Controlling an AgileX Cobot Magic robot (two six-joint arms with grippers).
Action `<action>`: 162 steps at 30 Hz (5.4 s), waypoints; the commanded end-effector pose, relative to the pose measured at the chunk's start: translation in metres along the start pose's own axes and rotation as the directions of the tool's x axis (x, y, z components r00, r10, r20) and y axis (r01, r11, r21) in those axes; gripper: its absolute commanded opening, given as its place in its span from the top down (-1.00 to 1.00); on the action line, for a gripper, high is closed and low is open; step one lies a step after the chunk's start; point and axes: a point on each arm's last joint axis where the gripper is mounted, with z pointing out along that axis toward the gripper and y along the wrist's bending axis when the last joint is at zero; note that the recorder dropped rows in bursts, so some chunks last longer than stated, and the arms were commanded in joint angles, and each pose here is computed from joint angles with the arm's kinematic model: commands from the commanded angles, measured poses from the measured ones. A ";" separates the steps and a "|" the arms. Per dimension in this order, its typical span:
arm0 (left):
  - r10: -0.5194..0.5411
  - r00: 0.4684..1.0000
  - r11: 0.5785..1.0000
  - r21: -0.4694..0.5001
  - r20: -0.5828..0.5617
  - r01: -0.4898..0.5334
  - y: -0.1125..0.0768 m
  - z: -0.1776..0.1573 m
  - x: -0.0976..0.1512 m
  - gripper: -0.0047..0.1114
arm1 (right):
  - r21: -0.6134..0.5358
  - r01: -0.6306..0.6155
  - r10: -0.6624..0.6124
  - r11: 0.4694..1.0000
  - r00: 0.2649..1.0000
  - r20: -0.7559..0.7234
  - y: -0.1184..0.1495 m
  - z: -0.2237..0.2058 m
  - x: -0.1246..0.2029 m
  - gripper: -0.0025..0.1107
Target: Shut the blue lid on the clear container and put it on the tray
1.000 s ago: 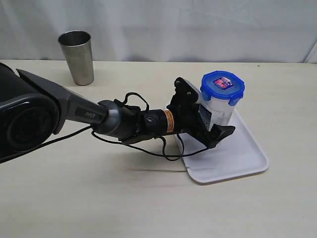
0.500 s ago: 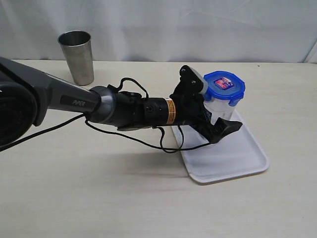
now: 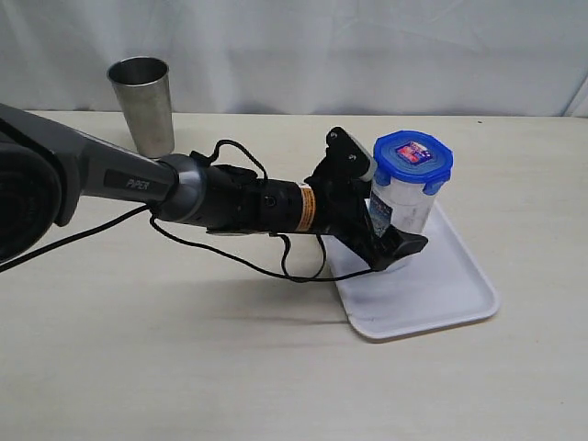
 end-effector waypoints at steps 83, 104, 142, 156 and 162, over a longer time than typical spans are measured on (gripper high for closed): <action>0.107 0.994 0.980 -0.169 0.037 -0.100 -0.093 -0.259 -0.079 0.92 | 0.154 0.042 -0.040 0.987 0.999 -0.012 -0.001 -0.001 0.001 0.87; 0.211 0.952 0.957 -0.247 0.220 -0.155 -0.180 -0.353 -0.028 0.92 | 0.154 0.042 -0.040 0.987 0.999 -0.012 -0.001 -0.001 0.001 0.87; 0.058 0.966 0.779 -0.616 0.252 0.114 -0.141 -0.372 -0.024 0.92 | 0.154 0.044 -0.043 0.987 0.999 -0.013 -0.001 -0.001 0.001 0.87; 0.085 0.929 0.559 -0.789 0.360 0.254 -0.148 -0.409 0.017 0.92 | 0.154 0.042 -0.040 0.987 0.999 -0.012 -0.001 -0.001 0.001 0.87; 0.161 0.924 0.445 -0.861 0.346 0.245 -0.157 -0.422 0.030 0.92 | 0.154 0.042 -0.040 0.987 0.999 -0.012 -0.001 -0.001 0.001 0.87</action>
